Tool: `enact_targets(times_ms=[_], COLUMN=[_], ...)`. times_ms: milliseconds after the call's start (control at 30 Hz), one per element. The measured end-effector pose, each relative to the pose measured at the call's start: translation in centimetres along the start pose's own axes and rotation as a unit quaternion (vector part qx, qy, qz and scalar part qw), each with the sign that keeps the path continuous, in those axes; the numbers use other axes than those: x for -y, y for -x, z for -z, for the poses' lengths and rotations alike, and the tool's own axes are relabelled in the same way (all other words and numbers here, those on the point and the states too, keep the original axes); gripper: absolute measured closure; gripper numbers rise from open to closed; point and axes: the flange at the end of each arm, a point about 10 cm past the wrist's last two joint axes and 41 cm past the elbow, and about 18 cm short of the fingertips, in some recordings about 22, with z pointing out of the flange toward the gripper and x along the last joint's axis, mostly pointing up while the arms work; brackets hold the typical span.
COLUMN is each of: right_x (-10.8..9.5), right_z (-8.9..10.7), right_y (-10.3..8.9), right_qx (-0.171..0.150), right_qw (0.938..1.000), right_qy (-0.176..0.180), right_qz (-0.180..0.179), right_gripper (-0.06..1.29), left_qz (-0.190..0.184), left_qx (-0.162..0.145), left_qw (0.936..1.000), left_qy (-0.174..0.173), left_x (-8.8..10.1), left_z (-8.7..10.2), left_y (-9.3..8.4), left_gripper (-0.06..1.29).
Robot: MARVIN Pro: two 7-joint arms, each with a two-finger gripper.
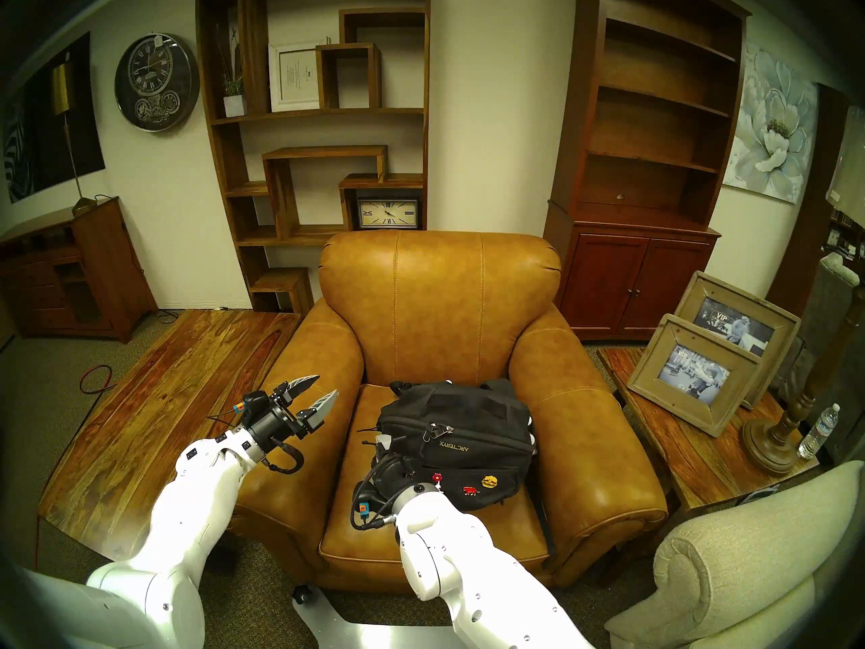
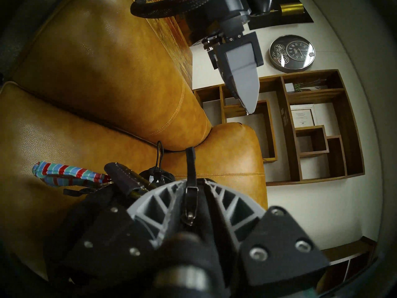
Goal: Close a bag with a zipper
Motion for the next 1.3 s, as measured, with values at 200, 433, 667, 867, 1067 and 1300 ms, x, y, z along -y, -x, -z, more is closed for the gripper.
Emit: enact_targets(times_ms=[200,433,667,867,1067,1300], right_x=[0.0,0.8,1.8,2.0,2.0,1.9], right_z=[0.6,2.6,4.0,4.4,4.3,4.2], right_y=[0.1,0.6,1.1,1.2,1.2,1.2], right_qx=[-0.001,-0.007,-0.015,-0.020,-0.024,-0.026], right_qw=[1.0000,0.9996,0.9991,0.9988,0.9986,0.9985], right_qy=[0.006,0.027,0.040,0.043,0.047,0.048], right_qz=[0.001,0.004,0.005,0.006,0.006,0.006], right_gripper=[0.87,1.25,1.25,1.25,1.25,1.25], left_qz=[0.001,0.014,0.016,0.010,-0.003,-0.009], left_qx=[0.000,0.011,0.047,0.076,0.096,0.114], left_qw=[1.0000,0.9989,0.9934,0.9843,0.9745,0.9641], left_qy=[0.003,0.043,0.104,0.159,0.203,0.240], left_x=[-0.1,-1.3,-2.9,-4.1,-4.8,-5.5], left_z=[-0.1,-0.8,-1.8,-2.5,-3.5,-5.2], left_y=[0.0,0.5,2.0,3.1,3.5,3.8], left_gripper=[0.02,0.02,0.02,0.02,0.02,0.02])
